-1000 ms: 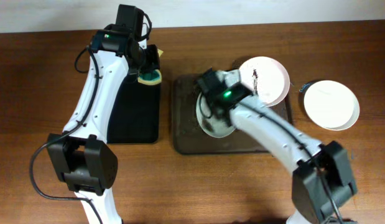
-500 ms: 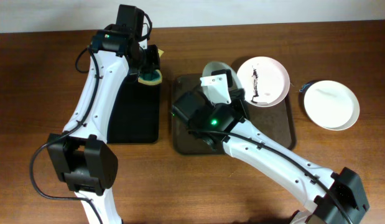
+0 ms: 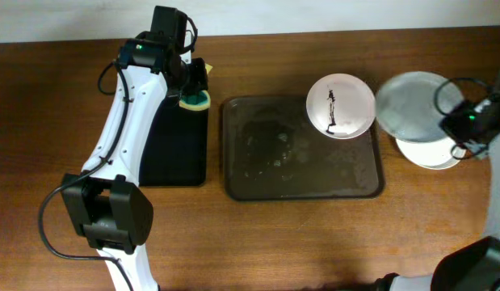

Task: Clean dirty plates on tray and stack at the side

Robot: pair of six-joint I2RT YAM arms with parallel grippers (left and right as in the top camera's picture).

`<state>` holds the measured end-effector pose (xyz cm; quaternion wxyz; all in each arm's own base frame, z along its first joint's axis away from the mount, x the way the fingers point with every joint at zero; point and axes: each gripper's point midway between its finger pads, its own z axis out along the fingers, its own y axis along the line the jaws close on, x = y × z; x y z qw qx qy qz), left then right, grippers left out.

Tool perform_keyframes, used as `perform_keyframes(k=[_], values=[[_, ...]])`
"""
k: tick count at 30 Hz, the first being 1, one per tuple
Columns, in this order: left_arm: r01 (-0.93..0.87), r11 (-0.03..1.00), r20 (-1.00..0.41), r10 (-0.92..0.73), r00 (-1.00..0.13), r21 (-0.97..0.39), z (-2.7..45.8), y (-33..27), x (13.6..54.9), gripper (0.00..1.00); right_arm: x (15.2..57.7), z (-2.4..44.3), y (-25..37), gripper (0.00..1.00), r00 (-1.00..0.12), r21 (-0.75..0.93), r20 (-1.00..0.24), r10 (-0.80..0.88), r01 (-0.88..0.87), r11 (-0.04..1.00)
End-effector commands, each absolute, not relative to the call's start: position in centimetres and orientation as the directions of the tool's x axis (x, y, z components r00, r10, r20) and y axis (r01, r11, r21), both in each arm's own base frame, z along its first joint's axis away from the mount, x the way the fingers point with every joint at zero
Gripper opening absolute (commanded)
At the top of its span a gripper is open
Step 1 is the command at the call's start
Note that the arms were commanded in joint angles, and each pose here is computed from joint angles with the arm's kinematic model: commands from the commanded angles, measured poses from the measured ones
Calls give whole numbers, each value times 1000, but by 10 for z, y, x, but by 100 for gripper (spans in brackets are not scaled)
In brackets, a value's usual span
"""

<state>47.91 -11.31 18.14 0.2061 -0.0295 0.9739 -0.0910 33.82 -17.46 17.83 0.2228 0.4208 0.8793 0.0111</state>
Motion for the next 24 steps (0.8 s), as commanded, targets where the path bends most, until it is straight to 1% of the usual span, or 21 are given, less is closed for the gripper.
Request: perform_keyframes(k=[1, 4, 6, 7, 8, 9, 12, 15, 17, 19, 21, 24], values=[[-3, 982, -402, -81, -912, -190, 183, -114, 480, 0, 307, 131, -228, 4, -456, 162, -305, 836, 841, 517], [-1, 982, -404, -80, -911, -190, 183, -114, 480, 0, 305, 97, -254, 4, -417, 150, -276, 866, 871, 467], [0, 982, -408, -80, -910, -191, 183, -115, 481, 0, 319, 85, -253, 32, -428, 184, -266, 864, 857, 481], [0, 982, -409, -80, -909, -191, 184, -115, 481, 0, 340, 88, -244, 48, -467, 260, -283, 838, 804, 536], [1, 981, -414, -80, -907, -192, 184, -115, 482, 0, 352, 92, -236, 53, -498, 293, -296, 815, 765, 573], [2, 981, -417, -80, -906, -193, 184, -115, 483, 0, 359, 97, -230, 54, -515, 296, -301, 803, 750, 592], [3, 982, -419, -79, -905, -191, 185, -116, 483, 0, 384, 113, -187, 54, -642, 286, -311, 701, 640, 713], [2, 982, -417, -78, -906, -190, 184, -116, 483, 0, 409, 107, -123, 56, -752, 277, -296, 589, 522, 807], [-9, 986, -422, -79, -903, -167, 184, -111, 484, 0, 420, 93, -97, 57, -796, 249, -290, 531, 473, 845], [-9, 986, -422, -80, -903, -167, 184, -111, 484, 0, 425, 70, -75, 57, -837, 231, -248, 488, 438, 869], [-9, 986, -422, -80, -903, -167, 184, -111, 484, 0, 425, 46, -66, 55, -862, 165, -215, 458, 431, 887], [-9, 986, -422, -80, -903, -167, 184, -111, 484, 0, 435, 21, -55, 52, -874, 165, -204, 441, 413, 896]])
